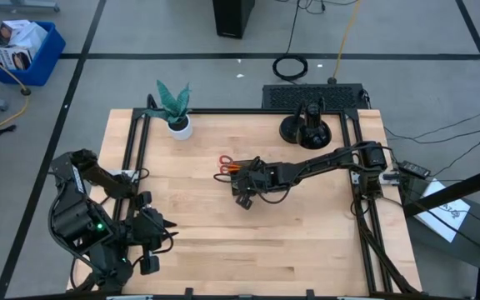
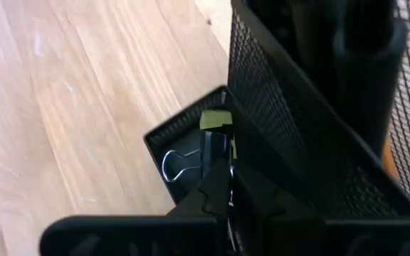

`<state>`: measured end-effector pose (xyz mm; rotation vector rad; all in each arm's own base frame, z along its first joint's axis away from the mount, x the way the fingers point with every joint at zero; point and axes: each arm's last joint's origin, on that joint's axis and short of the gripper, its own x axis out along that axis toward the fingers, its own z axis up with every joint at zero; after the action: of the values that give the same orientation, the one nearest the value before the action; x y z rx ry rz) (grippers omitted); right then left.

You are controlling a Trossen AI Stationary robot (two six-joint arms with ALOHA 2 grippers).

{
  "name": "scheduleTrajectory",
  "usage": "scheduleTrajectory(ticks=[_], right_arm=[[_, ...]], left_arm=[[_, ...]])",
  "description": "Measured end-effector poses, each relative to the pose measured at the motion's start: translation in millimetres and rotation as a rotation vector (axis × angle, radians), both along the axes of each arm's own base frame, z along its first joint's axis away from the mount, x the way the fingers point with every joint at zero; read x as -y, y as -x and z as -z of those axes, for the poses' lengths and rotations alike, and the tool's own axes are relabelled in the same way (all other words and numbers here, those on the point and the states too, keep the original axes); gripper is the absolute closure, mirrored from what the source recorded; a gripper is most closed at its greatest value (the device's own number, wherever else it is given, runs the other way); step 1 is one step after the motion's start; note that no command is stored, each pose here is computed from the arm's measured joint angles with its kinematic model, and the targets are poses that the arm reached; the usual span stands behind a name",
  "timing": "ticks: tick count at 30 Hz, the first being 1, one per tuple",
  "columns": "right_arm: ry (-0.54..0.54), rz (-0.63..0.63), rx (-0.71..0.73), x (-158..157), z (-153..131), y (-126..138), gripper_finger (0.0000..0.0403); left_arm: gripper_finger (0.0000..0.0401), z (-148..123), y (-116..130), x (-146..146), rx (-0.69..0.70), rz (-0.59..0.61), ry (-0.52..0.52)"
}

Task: Pick and place office supplies into organizer
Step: Put the black binder clip into the desk organizer, then return to Home Position

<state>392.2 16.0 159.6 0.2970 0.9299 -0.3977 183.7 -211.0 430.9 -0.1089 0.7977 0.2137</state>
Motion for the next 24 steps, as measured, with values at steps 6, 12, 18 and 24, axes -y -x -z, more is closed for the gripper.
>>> scheduleTrajectory(ticks=[6,12,18,24], right_arm=[[-0.004,0.002,0.007,1.5,-0.5,-0.6,0.0384],[-0.037,0.021,0.011,4.8,-0.4,-0.8,0.0368],[-0.039,0.023,0.012,6.1,-0.4,-0.9,0.0347],[-0.038,0.018,0.058,5.8,-5.8,-3.4,0.0340]], left_arm=[[0.0316,0.0,0.0,0.0,-0.001,0.001,0.000],[0.0316,0.1,0.1,0.0,-0.003,0.003,0.000],[0.0316,0.1,0.1,0.1,-0.003,0.003,0.000],[0.0316,0.1,0.0,0.1,-0.003,0.005,-0.001]])
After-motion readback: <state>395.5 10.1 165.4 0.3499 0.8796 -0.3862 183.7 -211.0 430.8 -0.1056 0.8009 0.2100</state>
